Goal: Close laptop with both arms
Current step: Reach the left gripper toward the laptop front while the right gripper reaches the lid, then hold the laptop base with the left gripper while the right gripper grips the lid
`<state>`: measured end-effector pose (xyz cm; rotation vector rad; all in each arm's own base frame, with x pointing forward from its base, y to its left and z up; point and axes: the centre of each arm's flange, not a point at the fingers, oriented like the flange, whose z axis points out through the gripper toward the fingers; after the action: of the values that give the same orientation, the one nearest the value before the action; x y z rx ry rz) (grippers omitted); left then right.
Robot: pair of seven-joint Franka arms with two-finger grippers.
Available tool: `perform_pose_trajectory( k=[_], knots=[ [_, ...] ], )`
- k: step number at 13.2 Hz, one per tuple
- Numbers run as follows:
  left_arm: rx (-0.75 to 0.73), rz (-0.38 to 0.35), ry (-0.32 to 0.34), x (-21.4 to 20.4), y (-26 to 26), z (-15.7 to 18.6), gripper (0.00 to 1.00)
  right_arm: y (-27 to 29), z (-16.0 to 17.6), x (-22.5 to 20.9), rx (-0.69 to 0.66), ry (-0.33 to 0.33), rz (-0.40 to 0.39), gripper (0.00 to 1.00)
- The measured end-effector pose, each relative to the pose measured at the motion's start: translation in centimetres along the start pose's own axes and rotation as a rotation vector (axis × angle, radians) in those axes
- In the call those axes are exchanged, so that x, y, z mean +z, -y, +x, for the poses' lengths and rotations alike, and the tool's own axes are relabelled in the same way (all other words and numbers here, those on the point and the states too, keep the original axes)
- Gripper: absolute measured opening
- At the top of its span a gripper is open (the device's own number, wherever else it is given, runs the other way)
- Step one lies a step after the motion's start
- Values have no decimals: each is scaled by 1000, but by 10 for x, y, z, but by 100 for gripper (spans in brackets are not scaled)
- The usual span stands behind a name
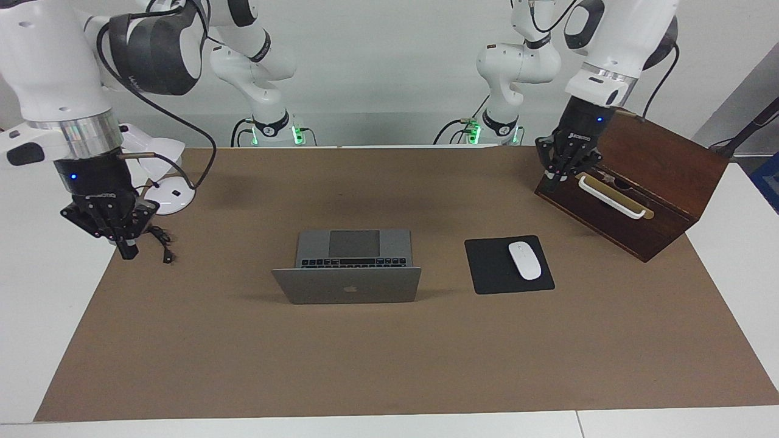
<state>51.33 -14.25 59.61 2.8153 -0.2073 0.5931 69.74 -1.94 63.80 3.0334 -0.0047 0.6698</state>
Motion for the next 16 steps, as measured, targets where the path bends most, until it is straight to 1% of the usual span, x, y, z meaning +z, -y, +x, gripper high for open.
perform_pose_trajectory(
  k=[3,5,8,11,14,16],
  knots=[
    [86,-44,-79,33,-48,-46,1,26,15,32,-26,-63,27,1],
    [137,-75,-134,56,-77,-72,1,54,21,51,-28,-87,49,1],
    [194,-108,-196,88,-108,-101,1,112,22,77,-14,-94,69,1],
    [257,-131,-233,142,-140,-128,1,174,13,96,7,-79,63,1],
    [295,-131,-254,197,-157,-151,1,222,2,99,34,-71,70,1],
    [305,-124,-260,217,-156,-158,1,252,-8,100,48,-59,62,1]
  ],
)
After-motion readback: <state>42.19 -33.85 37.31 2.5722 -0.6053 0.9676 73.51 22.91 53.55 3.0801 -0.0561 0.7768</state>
